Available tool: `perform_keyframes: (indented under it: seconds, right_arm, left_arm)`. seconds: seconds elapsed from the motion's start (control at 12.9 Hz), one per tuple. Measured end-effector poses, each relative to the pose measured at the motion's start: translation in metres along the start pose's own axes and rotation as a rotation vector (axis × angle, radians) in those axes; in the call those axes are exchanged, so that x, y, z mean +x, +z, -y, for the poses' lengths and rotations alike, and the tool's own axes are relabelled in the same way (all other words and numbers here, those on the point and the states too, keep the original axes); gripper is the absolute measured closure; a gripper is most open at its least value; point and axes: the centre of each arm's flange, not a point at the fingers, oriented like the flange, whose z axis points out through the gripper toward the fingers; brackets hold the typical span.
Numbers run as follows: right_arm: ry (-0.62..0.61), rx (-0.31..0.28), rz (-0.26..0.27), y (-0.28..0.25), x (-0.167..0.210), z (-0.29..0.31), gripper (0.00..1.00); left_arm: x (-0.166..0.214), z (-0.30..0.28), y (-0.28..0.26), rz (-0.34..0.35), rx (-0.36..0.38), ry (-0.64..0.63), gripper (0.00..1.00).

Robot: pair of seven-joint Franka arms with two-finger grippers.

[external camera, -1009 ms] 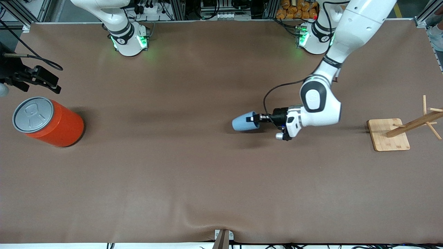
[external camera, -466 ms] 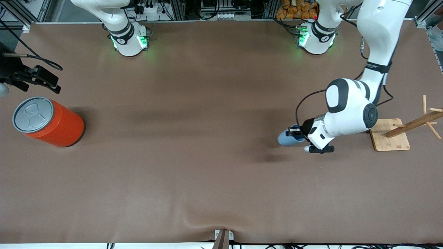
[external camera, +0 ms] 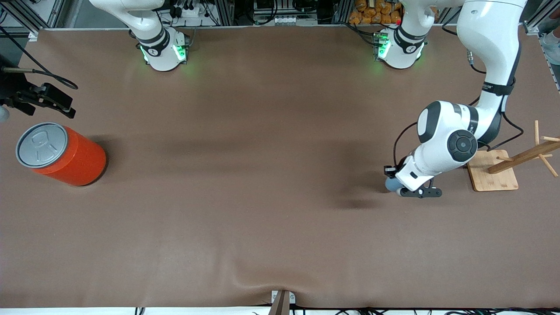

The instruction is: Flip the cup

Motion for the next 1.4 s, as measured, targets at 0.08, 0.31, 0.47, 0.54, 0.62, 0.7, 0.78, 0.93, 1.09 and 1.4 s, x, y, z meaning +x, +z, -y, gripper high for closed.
perform_keyframes:
  seconds: [0.08,0.31,0.47,0.54,0.62,0.7,0.78,0.93,1.09,1.4]
  right_arm:
    - [0.0,0.0,0.0,0.0,0.0,0.0,0.0]
    - [0.003,-0.002,0.009,0.001,-0.001,-0.002,0.0]
    - [0.005,-0.003,0.016,0.001,-0.001,-0.003,0.0]
    - [0.004,-0.003,0.016,0.001,-0.002,-0.003,0.0]
    - [0.002,-0.003,0.016,0.001,-0.002,-0.001,0.0]
    - [0.0,-0.003,0.016,0.001,-0.002,0.0,0.0]
    - [-0.001,-0.003,0.016,0.001,-0.002,0.0,0.0]
    - [-0.001,-0.003,0.016,0.001,-0.002,0.0,0.0]
    - [-0.001,-0.002,0.016,0.001,-0.002,0.0,0.0]
    - [-0.001,-0.003,0.013,0.0,-0.002,0.0,0.0]
  left_arm:
    - [0.002,0.008,0.005,0.002,0.024,0.005,0.94]
    - [0.003,0.02,0.021,0.021,0.046,0.007,0.94]
    - [0.004,0.021,0.021,0.019,0.046,0.006,0.88]
    - [0.004,0.021,0.02,0.016,0.046,0.005,0.8]
    - [0.006,0.022,0.017,0.007,0.045,0.004,0.68]
    - [0.009,0.022,0.009,-0.008,0.043,0.002,0.56]
    - [0.012,0.022,-0.002,-0.029,0.041,0.001,0.45]
    - [0.015,0.021,-0.037,-0.074,0.04,0.001,0.26]
    - [0.012,0.02,-0.078,-0.065,0.05,0.0,0.03]
    - [-0.002,0.02,-0.173,-0.055,0.068,-0.009,0.0]
